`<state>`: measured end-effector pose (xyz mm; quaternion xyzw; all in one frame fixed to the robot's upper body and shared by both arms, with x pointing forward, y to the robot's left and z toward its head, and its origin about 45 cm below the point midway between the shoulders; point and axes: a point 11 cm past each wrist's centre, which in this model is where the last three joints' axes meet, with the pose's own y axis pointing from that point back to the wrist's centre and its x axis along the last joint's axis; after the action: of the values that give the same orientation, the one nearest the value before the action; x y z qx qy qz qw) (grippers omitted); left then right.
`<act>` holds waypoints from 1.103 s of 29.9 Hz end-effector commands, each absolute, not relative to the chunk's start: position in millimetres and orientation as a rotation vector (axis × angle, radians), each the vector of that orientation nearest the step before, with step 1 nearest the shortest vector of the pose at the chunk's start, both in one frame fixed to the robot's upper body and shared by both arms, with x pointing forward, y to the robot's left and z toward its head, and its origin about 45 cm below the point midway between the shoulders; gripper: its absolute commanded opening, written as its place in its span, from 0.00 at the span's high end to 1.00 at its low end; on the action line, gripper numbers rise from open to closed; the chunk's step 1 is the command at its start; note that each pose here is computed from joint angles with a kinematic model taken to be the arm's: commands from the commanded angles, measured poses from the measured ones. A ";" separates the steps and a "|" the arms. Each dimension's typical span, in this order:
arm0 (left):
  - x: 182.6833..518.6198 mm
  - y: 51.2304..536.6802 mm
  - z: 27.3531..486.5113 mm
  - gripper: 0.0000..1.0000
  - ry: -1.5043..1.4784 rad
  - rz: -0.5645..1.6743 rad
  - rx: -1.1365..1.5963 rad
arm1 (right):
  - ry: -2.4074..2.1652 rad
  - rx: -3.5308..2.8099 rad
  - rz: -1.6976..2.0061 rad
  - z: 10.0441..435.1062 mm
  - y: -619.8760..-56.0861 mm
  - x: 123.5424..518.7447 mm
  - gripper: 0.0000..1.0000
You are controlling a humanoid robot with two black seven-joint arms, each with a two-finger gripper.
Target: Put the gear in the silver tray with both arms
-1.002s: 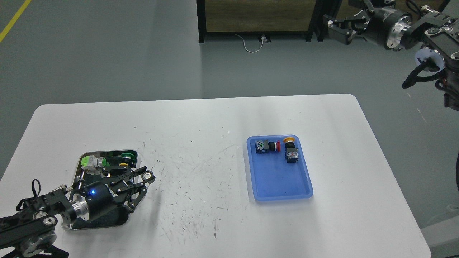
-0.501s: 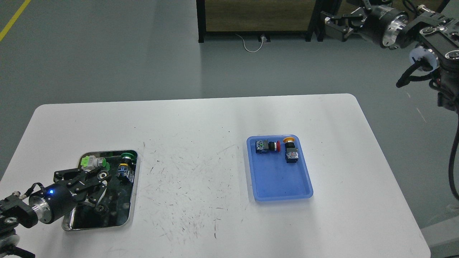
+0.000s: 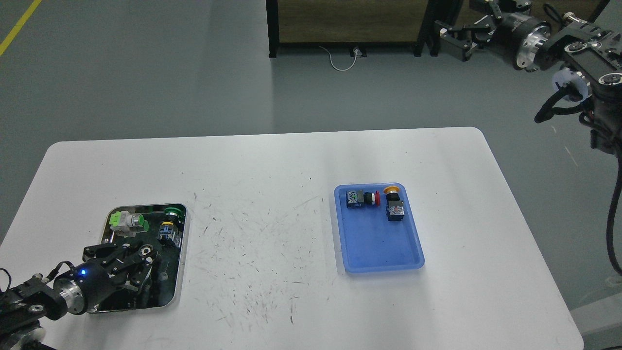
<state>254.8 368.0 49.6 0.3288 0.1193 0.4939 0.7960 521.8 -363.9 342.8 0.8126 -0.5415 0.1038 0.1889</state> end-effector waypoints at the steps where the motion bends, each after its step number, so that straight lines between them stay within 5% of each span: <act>1: 255.9 370.7 47.1 0.57 0.251 1.075 0.712 | -1.535 2.275 0.300 343.1 -364.3 522.5 0.14; 13: 273.5 388.8 60.7 0.03 0.258 1.205 0.674 | -1.589 2.283 0.316 351.3 -363.7 526.3 0.02; 23: 357.1 428.8 190.2 0.02 0.015 1.374 0.507 | -1.743 2.280 0.328 372.9 -384.6 527.6 0.01; 33: 462.1 392.6 344.9 0.02 -0.068 1.444 0.334 | -2.046 2.144 0.370 396.3 -424.7 526.8 0.01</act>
<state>438.9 409.6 307.9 0.1828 -0.0197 0.6559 0.7321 526.5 -416.9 391.1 0.7352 -0.6620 0.1181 0.0854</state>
